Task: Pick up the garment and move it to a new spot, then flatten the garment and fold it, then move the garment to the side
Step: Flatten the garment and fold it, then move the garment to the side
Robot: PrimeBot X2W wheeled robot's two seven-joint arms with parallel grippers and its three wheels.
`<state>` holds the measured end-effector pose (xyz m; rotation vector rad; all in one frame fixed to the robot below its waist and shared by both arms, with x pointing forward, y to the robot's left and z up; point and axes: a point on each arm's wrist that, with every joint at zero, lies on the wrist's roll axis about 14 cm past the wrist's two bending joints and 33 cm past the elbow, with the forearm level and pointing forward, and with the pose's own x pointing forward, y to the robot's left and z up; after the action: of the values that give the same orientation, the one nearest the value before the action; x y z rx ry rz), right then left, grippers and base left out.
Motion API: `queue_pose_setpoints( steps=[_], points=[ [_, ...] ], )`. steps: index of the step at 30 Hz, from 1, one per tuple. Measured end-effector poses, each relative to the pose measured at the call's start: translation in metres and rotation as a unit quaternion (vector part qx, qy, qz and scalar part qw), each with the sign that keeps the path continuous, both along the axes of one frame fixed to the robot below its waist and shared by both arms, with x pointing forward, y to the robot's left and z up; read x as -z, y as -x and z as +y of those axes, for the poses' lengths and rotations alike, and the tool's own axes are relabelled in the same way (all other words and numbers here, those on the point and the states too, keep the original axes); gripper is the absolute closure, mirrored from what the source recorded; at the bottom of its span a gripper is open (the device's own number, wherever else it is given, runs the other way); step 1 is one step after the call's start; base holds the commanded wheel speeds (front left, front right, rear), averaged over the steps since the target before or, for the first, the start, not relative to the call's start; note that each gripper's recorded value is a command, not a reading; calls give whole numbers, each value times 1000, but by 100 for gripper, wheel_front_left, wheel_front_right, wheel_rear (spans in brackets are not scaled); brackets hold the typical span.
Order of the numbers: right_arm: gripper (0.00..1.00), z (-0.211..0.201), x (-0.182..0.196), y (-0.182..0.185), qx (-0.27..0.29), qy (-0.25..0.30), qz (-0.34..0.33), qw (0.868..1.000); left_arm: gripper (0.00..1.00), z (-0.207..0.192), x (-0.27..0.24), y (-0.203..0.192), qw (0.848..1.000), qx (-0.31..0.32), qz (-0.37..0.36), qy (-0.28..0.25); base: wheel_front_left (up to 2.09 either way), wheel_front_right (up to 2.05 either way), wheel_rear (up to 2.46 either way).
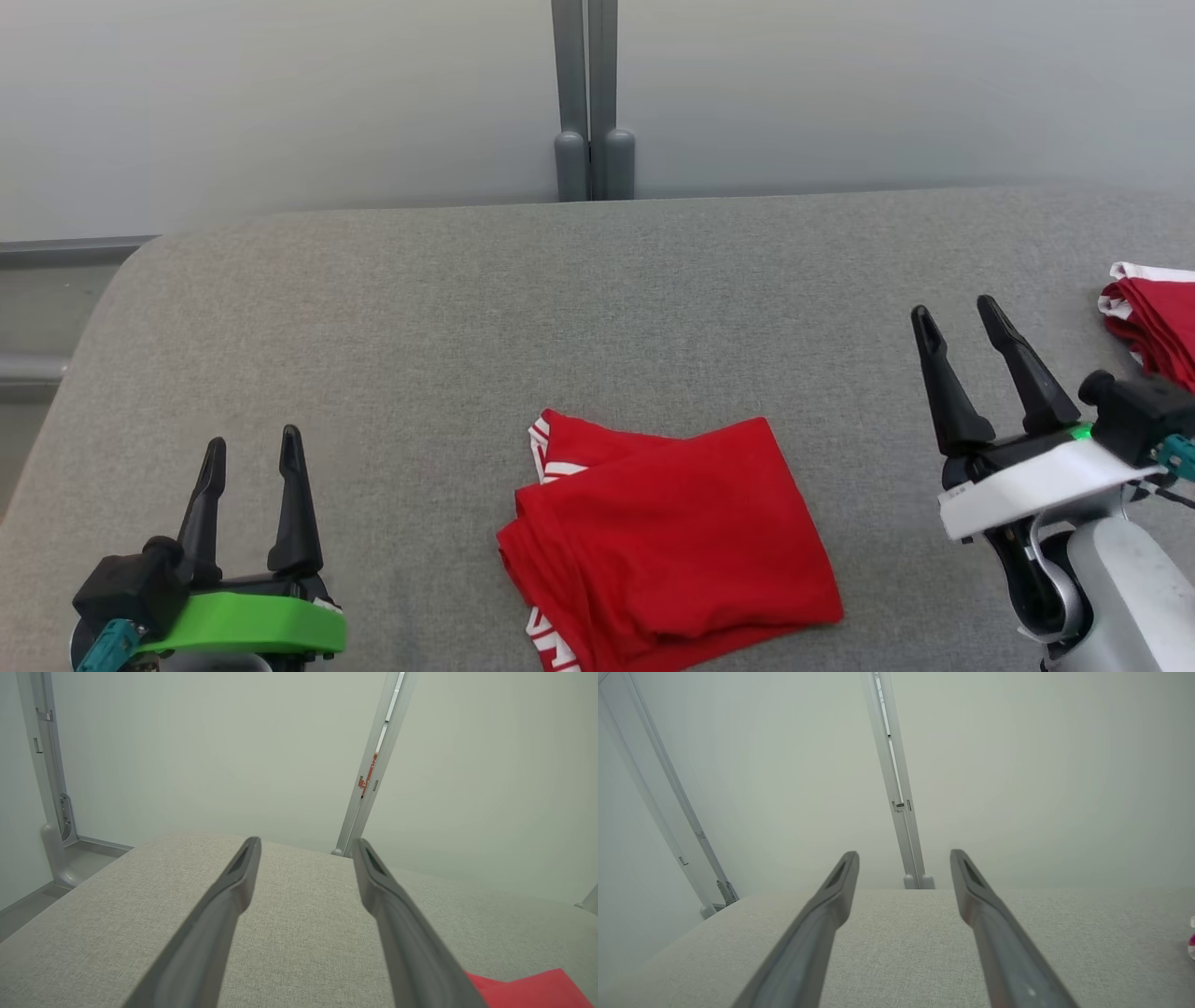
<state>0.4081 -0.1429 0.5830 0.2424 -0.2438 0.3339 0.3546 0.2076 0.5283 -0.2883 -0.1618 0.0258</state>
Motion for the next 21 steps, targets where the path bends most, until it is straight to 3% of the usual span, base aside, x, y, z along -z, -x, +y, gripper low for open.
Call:
queue_pose_setpoints(
  steps=[9,21],
  points=[
    [0,-36,26,23,78,15,22,997,0,-17,3,-7,1000,24,3,1,0,0,0],
    [0,-38,39,25,85,18,42,995,0,-23,10,-10,999,33,14,-2,0,0,0]
  ],
)
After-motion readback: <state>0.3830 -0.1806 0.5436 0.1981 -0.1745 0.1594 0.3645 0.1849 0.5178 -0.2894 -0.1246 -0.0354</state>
